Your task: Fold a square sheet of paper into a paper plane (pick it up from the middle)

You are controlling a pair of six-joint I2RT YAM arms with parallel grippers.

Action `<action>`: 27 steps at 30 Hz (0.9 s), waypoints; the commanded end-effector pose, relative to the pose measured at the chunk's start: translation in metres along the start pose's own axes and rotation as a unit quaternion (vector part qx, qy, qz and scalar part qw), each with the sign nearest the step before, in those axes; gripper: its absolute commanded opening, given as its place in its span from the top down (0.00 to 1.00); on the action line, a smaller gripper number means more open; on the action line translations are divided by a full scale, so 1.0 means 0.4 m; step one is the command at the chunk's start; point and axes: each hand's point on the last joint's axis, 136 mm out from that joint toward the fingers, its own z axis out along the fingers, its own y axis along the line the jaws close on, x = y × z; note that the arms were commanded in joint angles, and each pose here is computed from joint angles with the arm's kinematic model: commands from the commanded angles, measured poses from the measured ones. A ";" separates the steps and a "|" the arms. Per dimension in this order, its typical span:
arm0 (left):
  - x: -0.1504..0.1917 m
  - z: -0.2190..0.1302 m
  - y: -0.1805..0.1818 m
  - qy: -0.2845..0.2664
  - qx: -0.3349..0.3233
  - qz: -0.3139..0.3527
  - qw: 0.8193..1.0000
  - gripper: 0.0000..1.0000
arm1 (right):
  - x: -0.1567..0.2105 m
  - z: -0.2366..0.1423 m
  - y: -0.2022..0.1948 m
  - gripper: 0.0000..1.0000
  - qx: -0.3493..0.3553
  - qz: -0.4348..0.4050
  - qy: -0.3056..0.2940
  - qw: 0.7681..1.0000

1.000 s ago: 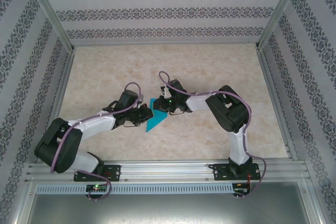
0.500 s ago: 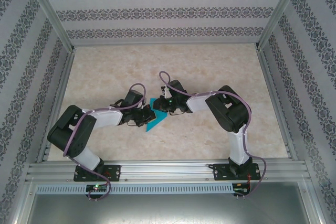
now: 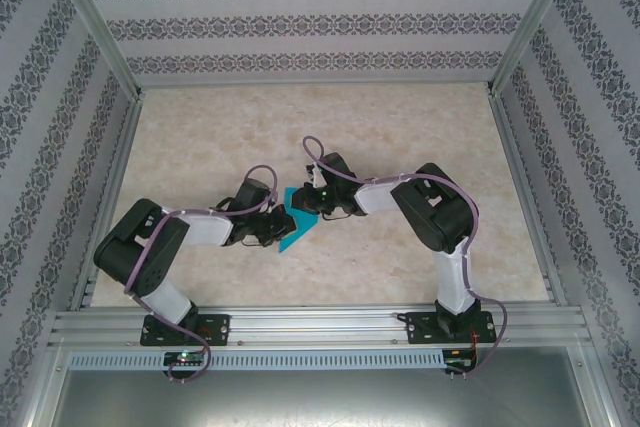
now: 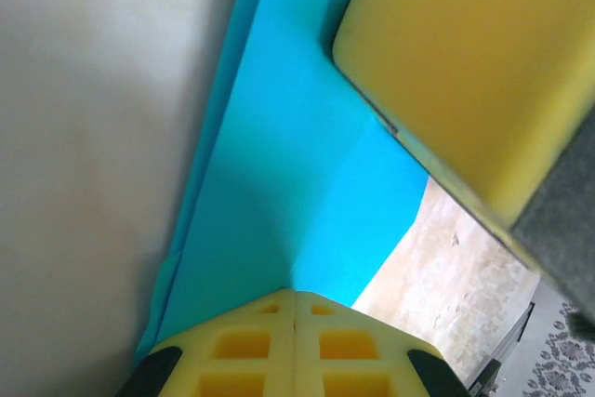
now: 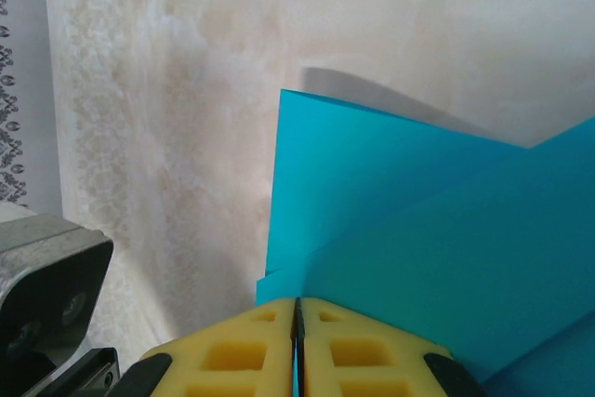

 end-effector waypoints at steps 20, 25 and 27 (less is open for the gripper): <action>0.230 -0.088 0.233 0.112 -0.126 -0.046 0.985 1.00 | 0.069 0.012 -0.158 0.89 0.100 0.041 0.022 0.994; 0.241 -0.111 0.232 0.116 -0.137 -0.037 0.983 1.00 | 0.071 0.007 -0.160 0.89 0.102 0.042 0.021 0.994; 0.244 -0.127 0.232 0.112 -0.141 -0.035 0.983 0.99 | 0.071 0.005 -0.163 0.89 0.104 0.043 0.021 0.993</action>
